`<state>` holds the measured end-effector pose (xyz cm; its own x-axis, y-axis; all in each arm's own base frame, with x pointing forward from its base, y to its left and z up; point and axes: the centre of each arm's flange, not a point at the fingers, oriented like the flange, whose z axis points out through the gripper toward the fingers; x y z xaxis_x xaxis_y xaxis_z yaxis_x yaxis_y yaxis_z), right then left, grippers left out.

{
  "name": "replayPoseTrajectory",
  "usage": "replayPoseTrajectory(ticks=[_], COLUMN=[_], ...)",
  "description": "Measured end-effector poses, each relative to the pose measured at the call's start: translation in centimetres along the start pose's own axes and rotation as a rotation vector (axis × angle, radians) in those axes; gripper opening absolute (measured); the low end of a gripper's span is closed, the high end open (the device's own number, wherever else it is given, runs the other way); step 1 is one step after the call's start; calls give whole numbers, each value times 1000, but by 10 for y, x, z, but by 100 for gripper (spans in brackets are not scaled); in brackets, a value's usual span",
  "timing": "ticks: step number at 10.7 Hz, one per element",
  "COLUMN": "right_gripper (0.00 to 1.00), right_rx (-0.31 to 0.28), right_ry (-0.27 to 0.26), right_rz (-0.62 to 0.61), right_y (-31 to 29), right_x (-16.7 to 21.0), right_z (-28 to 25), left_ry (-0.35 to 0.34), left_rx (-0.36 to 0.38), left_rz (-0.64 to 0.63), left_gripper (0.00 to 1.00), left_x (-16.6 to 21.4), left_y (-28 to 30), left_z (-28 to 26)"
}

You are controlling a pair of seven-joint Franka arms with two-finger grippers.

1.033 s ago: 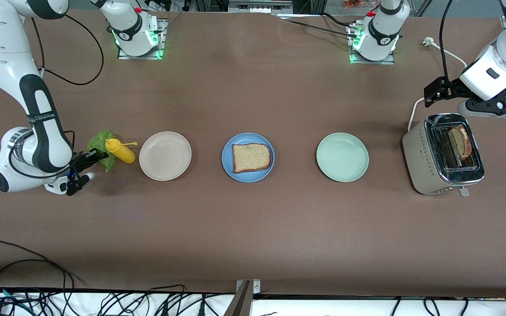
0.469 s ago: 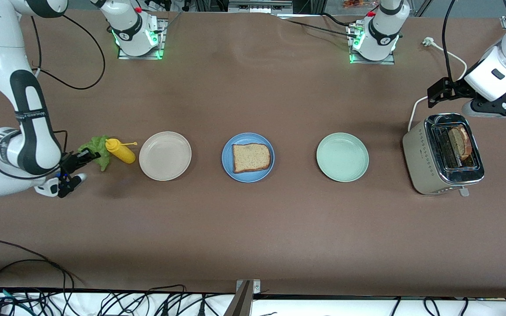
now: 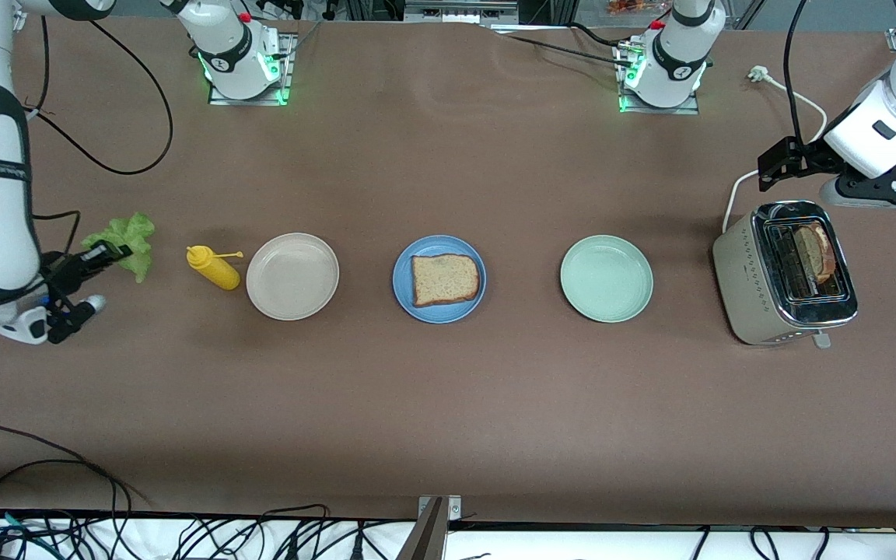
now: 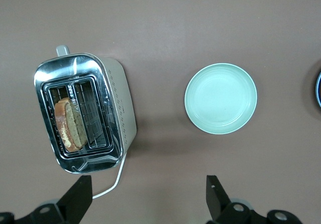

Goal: Make sandwich in blue plate with both arms
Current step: 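Grasp the lettuce leaf with the right gripper and lift it, then carry the lettuce over the blue plate and drop it on the bread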

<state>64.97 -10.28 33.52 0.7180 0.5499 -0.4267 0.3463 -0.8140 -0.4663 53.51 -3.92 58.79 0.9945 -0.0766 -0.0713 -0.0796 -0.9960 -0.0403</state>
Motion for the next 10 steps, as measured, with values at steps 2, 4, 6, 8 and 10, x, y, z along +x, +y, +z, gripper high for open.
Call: replayPoseTrajectory(ticks=[2,4,6,8,10], right_gripper=[4,4,4,4,4], right_rx=[-1,-34,-56,36,96], right_ry=[-28,-53,-77,-43,25], right_rz=[65,130,181,209,268], right_y=[-37,-83,-134,-176,-206], right_x=[-8,6,24,48,75], right_z=[-32,-46,-46,-41,-37], left_ry=[0,-1,-2,-1,-2], left_rx=[0,0,0,0,0], left_rz=[0,-1,0,0,0], left_gripper=[100,100,100,100,100], left_x=[0,0,1,1,1], left_y=[0,0,0,0,0], left_z=[0,1,1,1,1])
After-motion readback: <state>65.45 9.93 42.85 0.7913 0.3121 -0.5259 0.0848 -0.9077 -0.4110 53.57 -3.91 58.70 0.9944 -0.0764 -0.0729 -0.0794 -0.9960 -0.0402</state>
